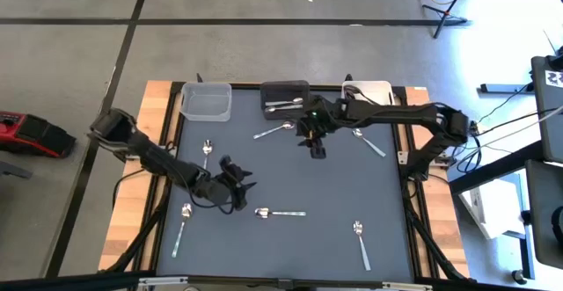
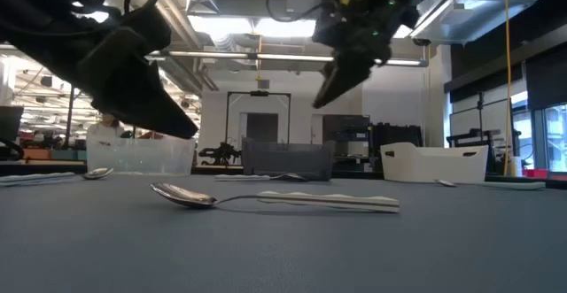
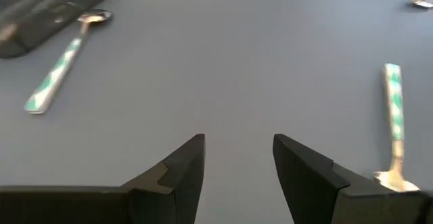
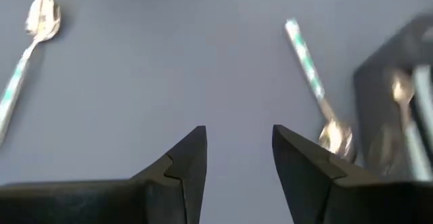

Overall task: Sort silverware by color (type)
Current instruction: Put the blue spoon into the black bin

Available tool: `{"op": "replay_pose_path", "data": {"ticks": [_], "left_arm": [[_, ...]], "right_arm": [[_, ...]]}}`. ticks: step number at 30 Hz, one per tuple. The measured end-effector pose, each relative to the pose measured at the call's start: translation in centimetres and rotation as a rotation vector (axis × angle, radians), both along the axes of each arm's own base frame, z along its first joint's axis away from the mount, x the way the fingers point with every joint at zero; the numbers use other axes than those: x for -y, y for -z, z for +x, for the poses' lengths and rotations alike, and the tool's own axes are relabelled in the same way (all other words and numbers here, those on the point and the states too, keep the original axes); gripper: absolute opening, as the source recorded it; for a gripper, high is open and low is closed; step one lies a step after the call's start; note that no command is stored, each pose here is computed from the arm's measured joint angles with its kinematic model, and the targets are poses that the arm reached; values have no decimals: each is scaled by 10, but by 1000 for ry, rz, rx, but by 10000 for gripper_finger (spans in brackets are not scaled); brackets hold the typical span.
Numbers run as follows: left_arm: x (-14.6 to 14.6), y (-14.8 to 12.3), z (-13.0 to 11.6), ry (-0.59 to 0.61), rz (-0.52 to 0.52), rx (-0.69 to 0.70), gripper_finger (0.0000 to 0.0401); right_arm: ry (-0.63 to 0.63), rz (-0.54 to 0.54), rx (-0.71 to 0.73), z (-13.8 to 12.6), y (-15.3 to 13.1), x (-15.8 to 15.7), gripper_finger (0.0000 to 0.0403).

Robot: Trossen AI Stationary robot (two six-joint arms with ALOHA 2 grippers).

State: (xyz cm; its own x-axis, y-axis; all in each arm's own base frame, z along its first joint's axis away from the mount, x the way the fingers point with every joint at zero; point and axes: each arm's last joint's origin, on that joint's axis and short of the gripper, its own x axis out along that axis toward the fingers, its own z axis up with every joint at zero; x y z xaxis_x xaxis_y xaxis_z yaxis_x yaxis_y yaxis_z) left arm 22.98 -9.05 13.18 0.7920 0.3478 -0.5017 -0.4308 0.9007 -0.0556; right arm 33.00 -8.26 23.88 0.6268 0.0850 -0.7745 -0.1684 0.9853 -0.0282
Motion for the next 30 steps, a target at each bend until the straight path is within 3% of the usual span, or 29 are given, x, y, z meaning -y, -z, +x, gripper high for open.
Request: {"op": "replay_pose_path", "data": {"ticks": [5, 13, 17, 25, 30], "left_arm": [[9, 5, 3, 22, -17, 35, 170], [19, 9, 4, 15, -53, 99, 170], [23, 9, 3, 5, -78, 120, 170], [31, 8, -2, -23, -134, 157, 170], [32, 8, -3, -31, -146, 165, 170]], "right_arm": [[143, 33, -69, -39, 11, -1, 154], [506, -65, -154, -100, 13, -6, 154], [628, -43, -264, -116, 14, -10, 154], [852, -158, -551, -138, 28, -7, 154], [949, -108, -621, -151, 41, 7, 154]]}}
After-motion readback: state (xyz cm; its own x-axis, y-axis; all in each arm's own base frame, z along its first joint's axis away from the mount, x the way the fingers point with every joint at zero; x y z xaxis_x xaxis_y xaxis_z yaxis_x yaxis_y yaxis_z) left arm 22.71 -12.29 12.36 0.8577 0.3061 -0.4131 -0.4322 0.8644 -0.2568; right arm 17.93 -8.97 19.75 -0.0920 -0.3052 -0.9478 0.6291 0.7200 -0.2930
